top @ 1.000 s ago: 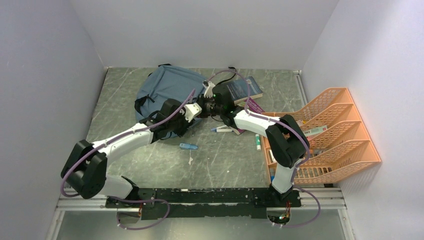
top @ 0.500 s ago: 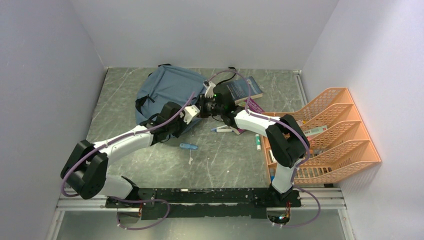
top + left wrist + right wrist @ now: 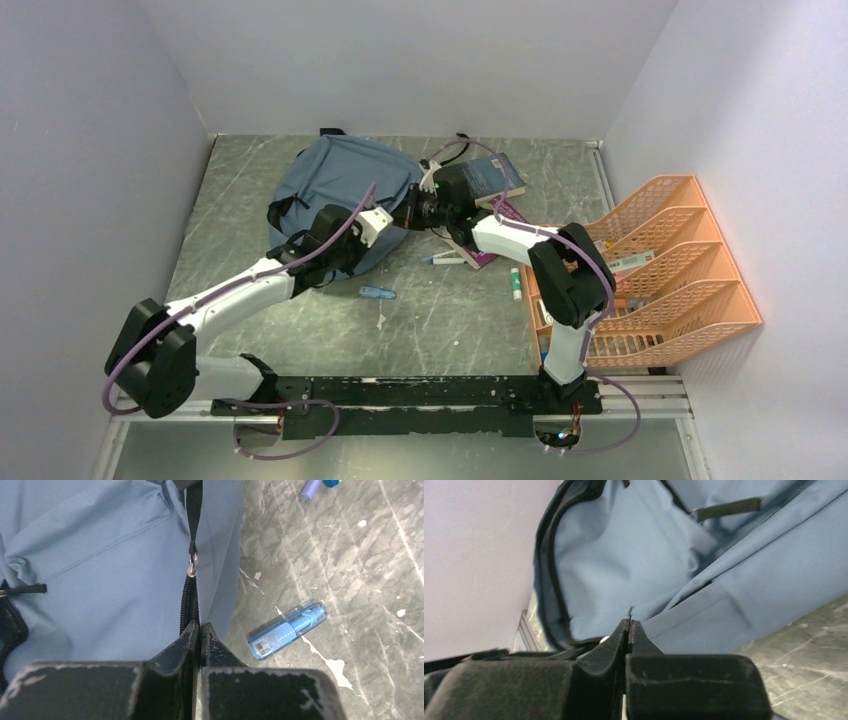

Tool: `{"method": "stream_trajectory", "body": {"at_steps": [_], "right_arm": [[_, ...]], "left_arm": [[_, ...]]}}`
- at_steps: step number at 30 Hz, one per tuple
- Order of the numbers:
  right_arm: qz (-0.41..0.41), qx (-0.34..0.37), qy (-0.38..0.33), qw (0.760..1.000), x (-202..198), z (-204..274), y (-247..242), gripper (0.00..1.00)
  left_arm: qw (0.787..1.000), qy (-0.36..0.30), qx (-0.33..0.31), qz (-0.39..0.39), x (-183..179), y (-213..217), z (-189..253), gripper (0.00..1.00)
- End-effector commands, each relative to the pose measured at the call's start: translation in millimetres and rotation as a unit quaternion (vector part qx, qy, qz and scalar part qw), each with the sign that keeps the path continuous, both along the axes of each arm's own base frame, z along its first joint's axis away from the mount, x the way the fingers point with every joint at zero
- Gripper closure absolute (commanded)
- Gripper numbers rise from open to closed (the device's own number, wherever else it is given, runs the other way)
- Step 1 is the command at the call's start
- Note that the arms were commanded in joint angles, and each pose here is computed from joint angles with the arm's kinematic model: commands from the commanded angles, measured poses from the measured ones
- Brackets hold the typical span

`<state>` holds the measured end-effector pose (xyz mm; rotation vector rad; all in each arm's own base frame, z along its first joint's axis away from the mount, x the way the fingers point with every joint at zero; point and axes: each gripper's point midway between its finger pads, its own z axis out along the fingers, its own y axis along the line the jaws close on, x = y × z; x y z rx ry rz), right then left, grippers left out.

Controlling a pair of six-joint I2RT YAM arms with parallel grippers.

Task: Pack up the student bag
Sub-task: Unzip the student bag at the center of the board.

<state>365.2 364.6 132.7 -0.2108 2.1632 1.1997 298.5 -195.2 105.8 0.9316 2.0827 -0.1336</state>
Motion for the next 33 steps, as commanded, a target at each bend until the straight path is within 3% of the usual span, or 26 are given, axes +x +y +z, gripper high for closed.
{"method": "stream_trajectory", "body": {"at_steps": [1, 15, 24, 27, 28, 29, 30, 33], "right_arm": [[-0.050, -0.022, 0.011, 0.998, 32.5, -15.5, -10.7, 1.00], [-0.143, -0.090, 0.014, 0.985, 106.5, -52.8, -38.6, 1.00], [-0.118, -0.065, -0.012, 0.991, 106.6, -34.1, -37.9, 1.00], [-0.098, -0.042, -0.031, 0.994, 97.5, -18.6, -34.3, 0.98], [-0.096, -0.037, -0.037, 0.994, 94.2, -13.8, -34.9, 0.93], [-0.092, -0.034, -0.043, 0.994, 91.3, -9.8, -35.3, 0.87], [-0.085, -0.033, -0.049, 0.995, 88.1, -5.5, -35.0, 0.81], [-0.074, -0.039, -0.069, 0.994, 80.7, 7.1, -38.0, 0.59]], "left_arm": [[1.000, 0.006, -0.025, -0.009, -14.8, -1.6, 10.2, 0.95], [1.000, 0.005, -0.022, -0.012, -26.3, 7.3, 12.2, 0.95], [0.999, 0.006, -0.031, 0.010, -23.0, 7.9, 15.2, 0.93], [0.997, 0.004, -0.061, 0.040, -16.2, 3.1, 23.5, 0.61], [0.996, 0.001, -0.077, 0.041, -14.9, -1.2, 29.5, 0.51], [0.995, -0.004, -0.093, 0.044, -13.4, -4.4, 36.0, 0.17], [0.992, -0.011, -0.110, 0.053, -11.3, -6.1, 43.4, 0.05], [0.976, -0.039, -0.152, 0.150, 1.0, 10.2, 63.5, 0.02]]}}
